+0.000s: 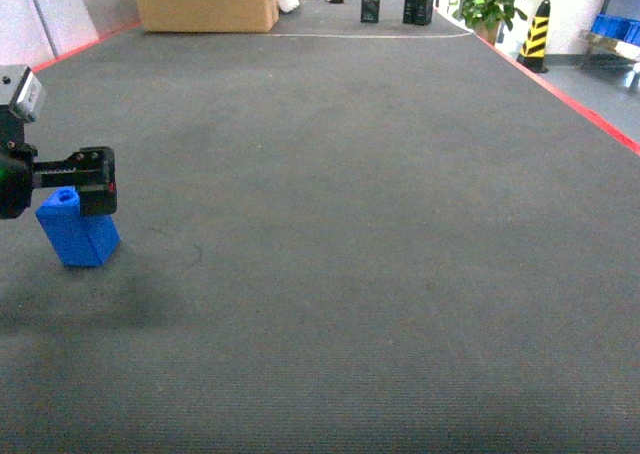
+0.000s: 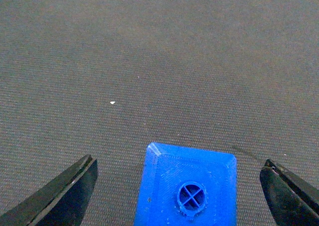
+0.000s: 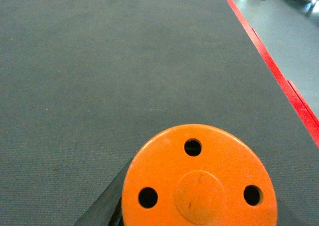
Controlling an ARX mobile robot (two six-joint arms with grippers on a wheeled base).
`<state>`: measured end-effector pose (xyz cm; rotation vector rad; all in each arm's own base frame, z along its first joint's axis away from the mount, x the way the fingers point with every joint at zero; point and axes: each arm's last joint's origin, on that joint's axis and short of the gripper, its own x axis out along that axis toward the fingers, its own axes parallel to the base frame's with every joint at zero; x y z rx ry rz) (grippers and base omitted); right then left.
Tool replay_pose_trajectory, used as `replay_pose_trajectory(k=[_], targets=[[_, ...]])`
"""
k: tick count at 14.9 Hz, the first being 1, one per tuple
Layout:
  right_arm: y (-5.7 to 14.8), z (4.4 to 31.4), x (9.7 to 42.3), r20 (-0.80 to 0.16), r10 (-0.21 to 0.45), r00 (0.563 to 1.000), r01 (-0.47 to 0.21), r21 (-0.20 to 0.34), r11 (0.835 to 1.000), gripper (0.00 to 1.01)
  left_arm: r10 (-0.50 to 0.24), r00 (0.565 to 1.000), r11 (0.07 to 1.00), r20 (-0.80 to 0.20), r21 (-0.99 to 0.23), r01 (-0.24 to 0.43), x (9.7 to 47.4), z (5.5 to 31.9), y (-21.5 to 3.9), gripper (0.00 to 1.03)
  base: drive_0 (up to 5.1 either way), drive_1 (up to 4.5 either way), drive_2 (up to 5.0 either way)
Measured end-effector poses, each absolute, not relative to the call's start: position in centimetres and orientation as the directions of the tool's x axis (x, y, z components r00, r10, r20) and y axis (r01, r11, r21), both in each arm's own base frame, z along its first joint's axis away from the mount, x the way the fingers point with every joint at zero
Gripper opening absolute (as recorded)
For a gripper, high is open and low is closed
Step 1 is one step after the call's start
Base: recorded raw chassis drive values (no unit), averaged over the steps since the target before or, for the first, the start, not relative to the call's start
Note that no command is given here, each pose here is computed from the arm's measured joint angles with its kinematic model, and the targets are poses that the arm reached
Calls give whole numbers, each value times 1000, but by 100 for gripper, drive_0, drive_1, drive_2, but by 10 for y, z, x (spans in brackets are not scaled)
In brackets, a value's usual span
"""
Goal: Sort blue parts and orange caps into right shelf containers
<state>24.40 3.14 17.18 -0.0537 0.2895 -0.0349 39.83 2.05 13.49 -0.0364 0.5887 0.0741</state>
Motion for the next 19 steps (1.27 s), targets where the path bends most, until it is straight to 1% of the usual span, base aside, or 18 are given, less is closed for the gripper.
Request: replay_pose_trajectory(k=[2,3,4,5,6,7,8,9,11,14,17,19], targets=[[31,172,244,-284,-42,958,27,-58,998,45,60,816,996,-574,-18,-85,404,131,22,98,0,0,0],[31,172,244,-285,-42,958,27,-58,998,45,22,786,995,-618,-59,-75,409,118,22,93,0,0,0],[31,172,244,-285,-42,958,27,-58,998,45,32,787,995,-616,-58,-86,407,115,23,63,0,0,0],[31,172,244,-284,-42,958,27,-58,998,45,49,854,998,-518,-18,-68,372,139,21,46,0,0,0],[31,172,244,-284,-42,958,27,-58,998,45,48,955,998,-294,-23,-58,309,198,23,45,0,0,0],[31,172,244,-284,-42,958,27,-58,998,45,83,977,997,-199,9,-83,265,219,22,45,0,0,0],[31,172,244,-284,-42,958,27,-58,998,45,114,982,993,-152,38,-109,221,225,20,45,0,0,0],[31,172,244,-285,-42,958,27,-58,998,45,116,987,993,-112,45,-111,202,226,19,45,0,0,0],[31,172,244,-284,-42,958,26,-58,998,45,116,992,992,-58,54,-113,194,235,18,45,0,0,0],[32,172,244,-284,-41,958,26,-58,998,45,116,993,992,-16,57,-115,193,244,18,45,0,0,0],[31,172,244,-285,-42,958,26,-58,998,45,116,993,992,-19,61,-115,193,244,18,45,0,0,0],[32,172,244,-285,-41,958,26,-58,998,45,116,993,992,-38,62,-114,195,241,18,45,463,-228,-228]])
